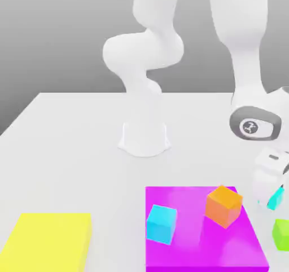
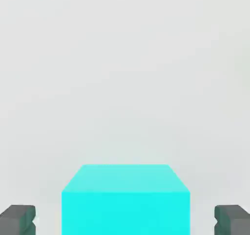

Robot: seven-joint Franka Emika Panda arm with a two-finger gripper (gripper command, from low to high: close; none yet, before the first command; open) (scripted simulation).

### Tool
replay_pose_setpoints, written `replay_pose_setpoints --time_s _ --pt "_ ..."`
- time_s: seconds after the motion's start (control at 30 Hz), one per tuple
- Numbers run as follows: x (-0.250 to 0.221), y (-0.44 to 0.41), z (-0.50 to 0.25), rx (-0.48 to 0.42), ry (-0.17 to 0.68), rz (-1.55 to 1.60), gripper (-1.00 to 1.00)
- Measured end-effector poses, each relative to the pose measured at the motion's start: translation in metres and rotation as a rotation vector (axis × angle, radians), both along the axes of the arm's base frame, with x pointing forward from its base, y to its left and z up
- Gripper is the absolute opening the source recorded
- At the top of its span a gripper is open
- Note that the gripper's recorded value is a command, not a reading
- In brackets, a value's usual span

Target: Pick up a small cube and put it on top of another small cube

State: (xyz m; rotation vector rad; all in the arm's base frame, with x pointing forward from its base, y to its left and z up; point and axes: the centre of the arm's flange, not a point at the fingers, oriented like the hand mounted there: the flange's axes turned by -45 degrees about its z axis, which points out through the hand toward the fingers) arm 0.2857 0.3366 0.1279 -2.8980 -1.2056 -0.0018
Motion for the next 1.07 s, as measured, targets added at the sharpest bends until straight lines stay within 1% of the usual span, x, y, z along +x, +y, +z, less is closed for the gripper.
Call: replay_pose_setpoints --time_s 0.13,0.37,0.4,0.47,0.6,0.7,0.77,0.83,0.93,0.97,1.07 --pt "0.0 0.0 -0.001 0.0 -0.001 0.0 -1.0" --pt "-0.001 0.001 0.057 0.002 -0.001 0.01 -1.0" --pt "0.003 0.005 0.064 0.007 -0.004 0.034 -1.0" --pt "0.033 -0.004 0.082 0.007 -0.019 0.011 -1.0" --pt "0.114 -0.083 0.12 -0.023 -0.033 -0.3 -1.0" --pt "0.159 -0.176 0.146 -0.03 -0.026 -0.619 -1.0" --pt "0.176 -0.242 0.166 -0.021 -0.017 -0.841 -1.0" --pt "0.18 -0.297 0.177 -0.008 -0.005 -1.057 -1.0" --pt "0.18 -0.309 0.147 -0.003 0.0 -1.129 -1.0" --pt "0.179 -0.306 0.134 -0.002 0.001 -1.125 1.0" --pt "0.179 -0.306 0.134 -0.002 0.001 -1.124 1.0"
